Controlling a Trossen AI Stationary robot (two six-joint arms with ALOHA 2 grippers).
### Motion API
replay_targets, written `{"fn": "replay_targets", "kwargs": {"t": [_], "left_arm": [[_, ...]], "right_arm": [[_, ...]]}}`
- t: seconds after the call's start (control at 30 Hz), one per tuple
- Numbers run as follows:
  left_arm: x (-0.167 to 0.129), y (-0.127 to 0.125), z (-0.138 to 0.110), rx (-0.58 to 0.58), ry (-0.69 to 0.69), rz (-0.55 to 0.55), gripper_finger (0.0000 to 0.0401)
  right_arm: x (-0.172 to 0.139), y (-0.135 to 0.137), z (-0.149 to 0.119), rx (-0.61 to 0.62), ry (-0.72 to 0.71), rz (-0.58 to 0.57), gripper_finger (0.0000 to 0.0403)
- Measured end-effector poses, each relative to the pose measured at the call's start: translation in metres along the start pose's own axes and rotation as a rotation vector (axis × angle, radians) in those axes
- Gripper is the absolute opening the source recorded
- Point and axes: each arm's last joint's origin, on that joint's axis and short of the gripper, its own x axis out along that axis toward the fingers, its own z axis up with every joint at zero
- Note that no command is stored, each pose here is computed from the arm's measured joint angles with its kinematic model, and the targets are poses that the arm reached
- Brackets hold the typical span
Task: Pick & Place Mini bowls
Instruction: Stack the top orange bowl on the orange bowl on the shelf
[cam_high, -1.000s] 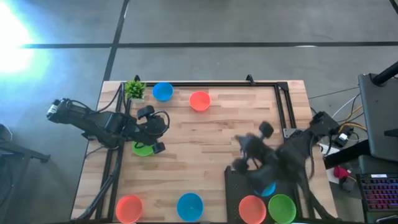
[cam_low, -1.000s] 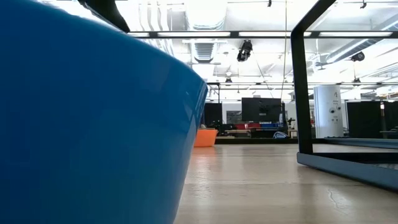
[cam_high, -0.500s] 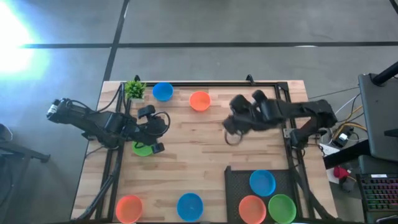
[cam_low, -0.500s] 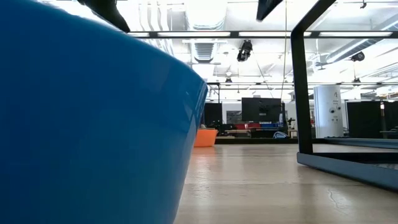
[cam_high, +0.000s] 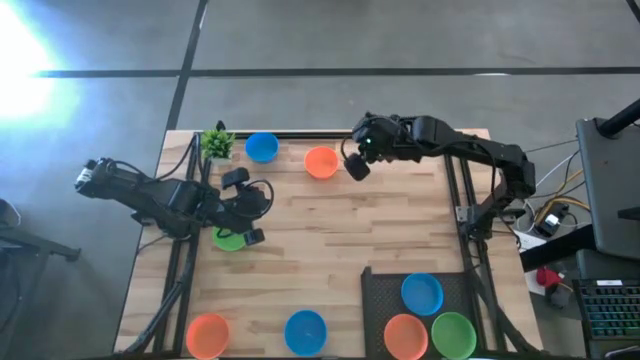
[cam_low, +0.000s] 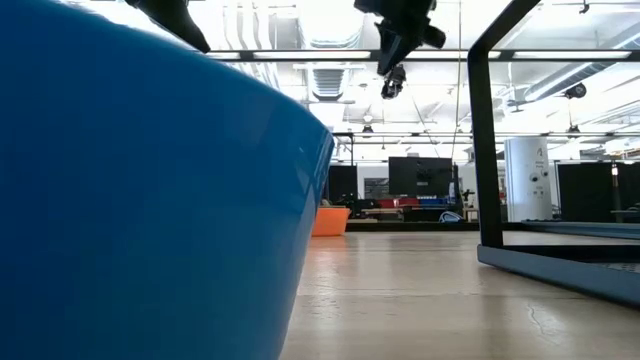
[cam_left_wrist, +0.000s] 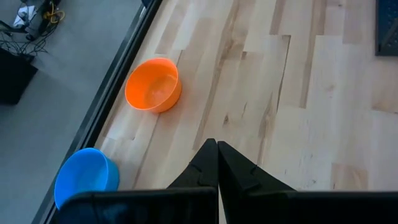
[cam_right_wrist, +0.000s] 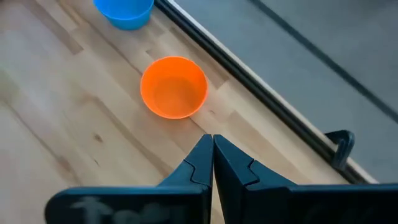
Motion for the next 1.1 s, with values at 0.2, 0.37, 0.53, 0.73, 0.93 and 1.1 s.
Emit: {"fn": "replay_targets", "kwargs": {"t": [0.2, 0.37, 0.53, 0.73, 0.93, 1.1], "left_arm": [[0.0, 0.0, 0.0, 0.001, 0.0, 0.0, 0.0], [0.0, 0.0, 0.0, 0.02, 0.0, 0.0, 0.0], [0.0, 0.0, 0.0, 0.023, 0.0, 0.0, 0.0], [0.0, 0.0, 0.0, 0.044, 0.0, 0.0, 0.0], [0.0, 0.0, 0.0, 0.044, 0.001, 0.0, 0.0], [0.0, 0.0, 0.0, 0.044, 0.001, 0.0, 0.0]], "right_arm": [[0.008, -0.003, -0.002, 0.011, 0.016, -0.01, 0.0008], [0.01, -0.001, -0.001, 0.019, -0.004, -0.001, 0.0011], [0.016, 0.002, -0.001, 0.017, -0.027, 0.009, 0.0038], [0.029, 0.006, -0.005, 0.06, -0.047, 0.026, 0.0092], [0.052, 0.015, -0.012, 0.169, -0.094, 0.11, 0.0128], [0.07, 0.013, -0.023, 0.218, -0.063, 0.117, 0.014]]}}
